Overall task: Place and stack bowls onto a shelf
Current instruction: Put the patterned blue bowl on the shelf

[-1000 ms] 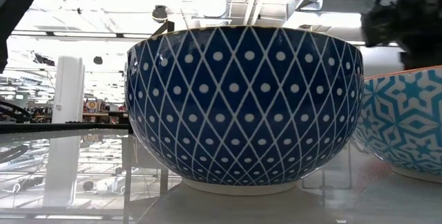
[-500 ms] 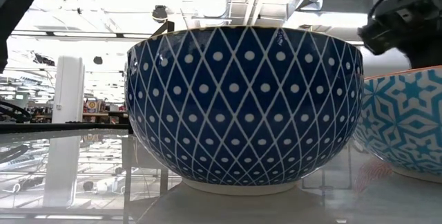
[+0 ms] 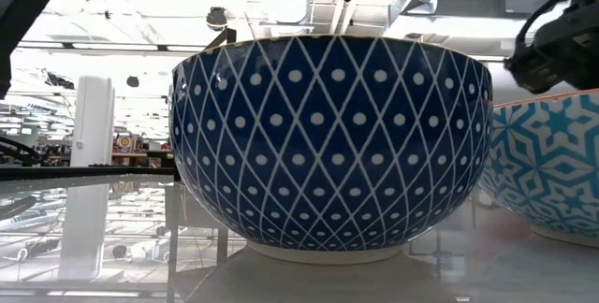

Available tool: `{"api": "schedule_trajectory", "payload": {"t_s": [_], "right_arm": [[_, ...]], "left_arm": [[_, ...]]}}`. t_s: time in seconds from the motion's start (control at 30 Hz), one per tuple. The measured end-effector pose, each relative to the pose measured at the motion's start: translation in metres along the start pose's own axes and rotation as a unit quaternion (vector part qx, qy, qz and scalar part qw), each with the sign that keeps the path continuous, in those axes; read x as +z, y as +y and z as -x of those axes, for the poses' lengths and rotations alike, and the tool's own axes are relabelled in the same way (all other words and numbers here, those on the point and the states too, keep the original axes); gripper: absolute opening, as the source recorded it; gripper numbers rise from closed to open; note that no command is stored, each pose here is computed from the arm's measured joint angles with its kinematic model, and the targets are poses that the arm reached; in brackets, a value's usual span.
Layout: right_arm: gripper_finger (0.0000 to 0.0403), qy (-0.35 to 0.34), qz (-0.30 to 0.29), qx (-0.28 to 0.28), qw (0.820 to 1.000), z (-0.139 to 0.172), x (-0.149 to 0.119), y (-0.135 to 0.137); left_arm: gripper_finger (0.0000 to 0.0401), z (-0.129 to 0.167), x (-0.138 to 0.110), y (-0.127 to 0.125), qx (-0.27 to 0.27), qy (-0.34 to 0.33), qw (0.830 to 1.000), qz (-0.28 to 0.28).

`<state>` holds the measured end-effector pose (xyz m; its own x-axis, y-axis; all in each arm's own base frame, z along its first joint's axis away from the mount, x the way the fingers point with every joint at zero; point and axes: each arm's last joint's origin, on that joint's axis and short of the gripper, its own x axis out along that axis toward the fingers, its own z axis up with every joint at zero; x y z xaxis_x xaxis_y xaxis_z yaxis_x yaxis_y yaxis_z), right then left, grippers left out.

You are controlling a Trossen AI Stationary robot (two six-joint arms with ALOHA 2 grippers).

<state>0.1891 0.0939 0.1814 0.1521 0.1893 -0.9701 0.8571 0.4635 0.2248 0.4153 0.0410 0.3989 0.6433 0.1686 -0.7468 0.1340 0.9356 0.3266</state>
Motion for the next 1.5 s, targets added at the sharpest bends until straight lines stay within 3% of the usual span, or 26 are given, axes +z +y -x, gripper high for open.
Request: {"api": "schedule_trajectory", "payload": {"t_s": [0.3, 0.57, 0.7, 0.83, 0.93, 1.1, 1.23, 1.33, 1.5], "right_arm": [[0.0053, -0.032, 0.065, 0.050, 0.996, -0.008, 0.041, 0.012], [0.0053, -0.124, 0.148, 0.130, 0.973, -0.009, 0.096, 0.023], [0.0053, -0.155, 0.134, 0.112, 0.972, 0.007, 0.109, 0.012], [0.0053, -0.170, 0.122, 0.113, 0.971, 0.046, 0.102, -0.002], [0.0053, -0.181, 0.128, 0.124, 0.967, 0.070, 0.088, -0.015], [0.0053, -0.224, 0.113, 0.152, 0.956, 0.102, 0.065, -0.039], [0.0053, -0.258, 0.105, 0.199, 0.940, 0.121, 0.050, -0.052], [0.0053, -0.281, 0.107, 0.220, 0.928, 0.130, 0.043, -0.059], [0.0053, -0.288, 0.109, 0.227, 0.924, 0.135, 0.037, -0.068]], "left_arm": [[0.0160, -0.001, -0.005, 0.010, -0.021, -0.006, 1.000, 0.001], [0.0160, -0.002, -0.008, 0.014, -0.047, -0.008, 0.999, -0.018], [0.0160, -0.001, -0.013, 0.007, -0.112, -0.002, 0.993, -0.025], [0.0160, 0.002, -0.014, -0.005, -0.191, -0.001, 0.982, -0.013], [0.0160, 0.004, -0.009, -0.017, -0.221, -0.014, 0.975, -0.021], [0.0160, 0.003, 0.003, -0.048, -0.222, -0.027, 0.968, -0.113], [0.0160, -0.015, 0.010, -0.078, -0.208, -0.049, 0.959, -0.185], [0.0160, -0.032, 0.009, -0.096, -0.205, -0.053, 0.955, -0.208], [0.0160, -0.065, -0.004, -0.119, -0.211, -0.044, 0.951, -0.222]]}}
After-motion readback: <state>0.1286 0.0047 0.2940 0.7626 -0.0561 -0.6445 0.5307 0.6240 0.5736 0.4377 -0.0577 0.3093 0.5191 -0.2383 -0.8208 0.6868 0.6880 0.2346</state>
